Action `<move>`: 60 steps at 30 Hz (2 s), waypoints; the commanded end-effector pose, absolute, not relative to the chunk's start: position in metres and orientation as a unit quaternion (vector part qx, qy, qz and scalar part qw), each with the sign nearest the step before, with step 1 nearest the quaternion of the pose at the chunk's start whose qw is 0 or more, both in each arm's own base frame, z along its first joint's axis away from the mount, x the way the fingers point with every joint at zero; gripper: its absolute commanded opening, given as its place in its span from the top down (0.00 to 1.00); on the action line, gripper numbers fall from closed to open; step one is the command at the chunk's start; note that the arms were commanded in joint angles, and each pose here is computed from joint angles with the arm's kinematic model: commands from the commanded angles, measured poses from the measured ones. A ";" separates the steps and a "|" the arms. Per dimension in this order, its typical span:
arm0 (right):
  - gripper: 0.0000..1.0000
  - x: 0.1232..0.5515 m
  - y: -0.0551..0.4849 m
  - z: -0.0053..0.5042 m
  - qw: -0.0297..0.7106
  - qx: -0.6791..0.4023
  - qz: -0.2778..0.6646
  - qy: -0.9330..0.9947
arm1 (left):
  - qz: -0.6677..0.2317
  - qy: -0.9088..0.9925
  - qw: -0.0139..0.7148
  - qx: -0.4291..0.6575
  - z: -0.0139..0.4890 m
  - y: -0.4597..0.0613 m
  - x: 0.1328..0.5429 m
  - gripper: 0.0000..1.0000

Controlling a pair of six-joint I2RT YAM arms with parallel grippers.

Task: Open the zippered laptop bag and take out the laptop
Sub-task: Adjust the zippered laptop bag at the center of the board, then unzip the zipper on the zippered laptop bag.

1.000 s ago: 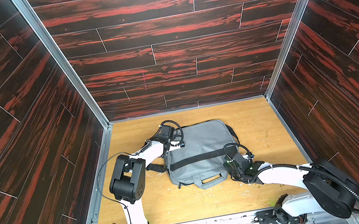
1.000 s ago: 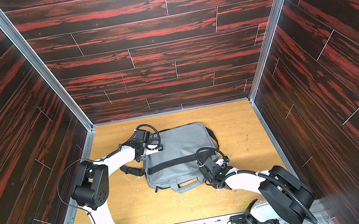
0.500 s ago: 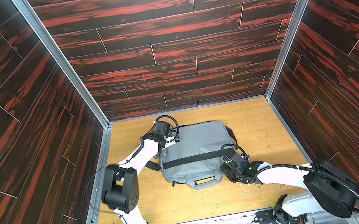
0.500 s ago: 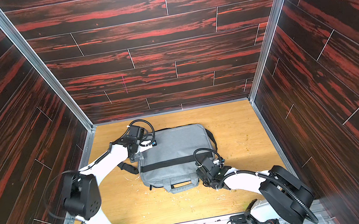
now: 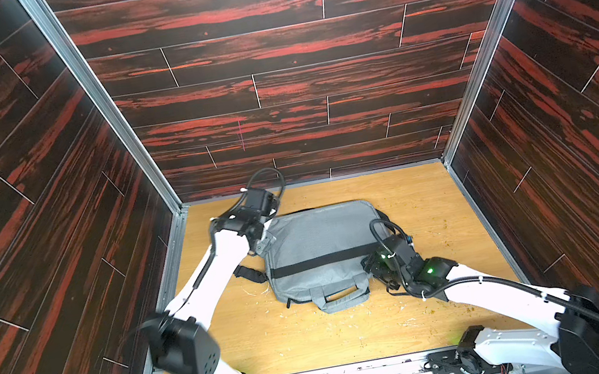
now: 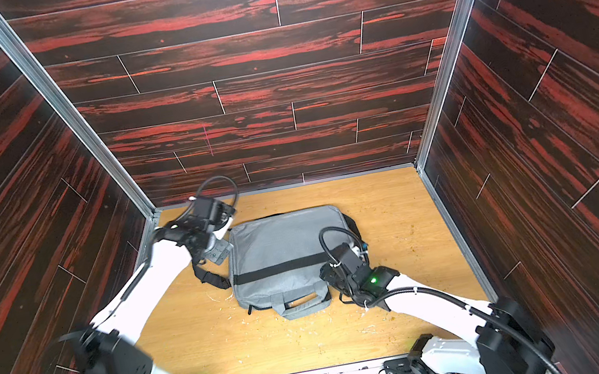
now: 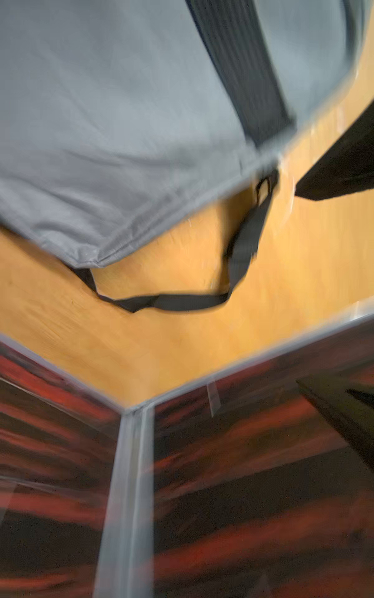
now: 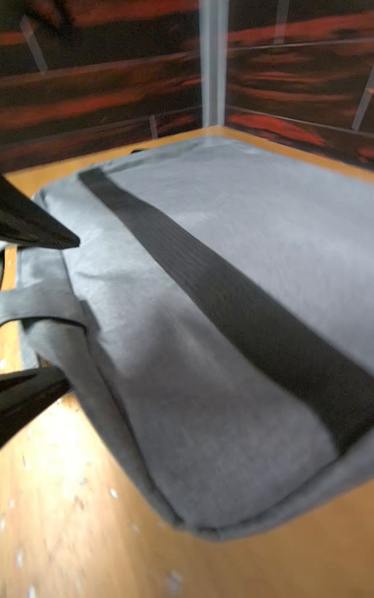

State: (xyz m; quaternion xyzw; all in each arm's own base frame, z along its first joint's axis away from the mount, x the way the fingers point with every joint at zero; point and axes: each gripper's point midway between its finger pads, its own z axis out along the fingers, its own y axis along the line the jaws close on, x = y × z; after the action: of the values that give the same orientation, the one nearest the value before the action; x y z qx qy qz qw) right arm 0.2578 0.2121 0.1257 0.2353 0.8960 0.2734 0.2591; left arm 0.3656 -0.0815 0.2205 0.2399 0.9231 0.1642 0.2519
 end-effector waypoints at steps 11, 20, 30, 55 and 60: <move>0.31 0.225 0.191 0.142 0.300 0.027 0.211 0.930 | -0.172 0.929 0.195 -0.262 0.148 -0.112 0.258 0.18; 0.29 0.207 0.225 0.144 0.318 -0.075 0.257 0.910 | -0.317 0.801 0.215 -0.460 0.112 -0.125 0.277 0.20; 0.26 0.194 0.280 0.138 0.321 -0.123 0.302 0.889 | -0.350 0.776 0.164 -0.498 0.071 -0.144 0.280 0.32; 0.27 0.184 0.342 0.132 0.246 -0.101 0.407 0.874 | -0.340 0.806 0.146 -0.462 0.083 -0.154 0.280 1.00; 0.31 0.180 0.359 0.136 0.231 -0.055 0.426 0.873 | -0.358 0.801 0.142 -0.458 0.099 -0.161 0.284 1.00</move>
State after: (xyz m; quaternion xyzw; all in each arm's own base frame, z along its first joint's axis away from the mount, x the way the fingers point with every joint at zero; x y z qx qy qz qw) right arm 0.1803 0.3386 0.1188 -0.0886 0.8850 0.3919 0.2353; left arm 0.2720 -0.1509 0.0677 -0.4669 0.8149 -0.3183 0.1290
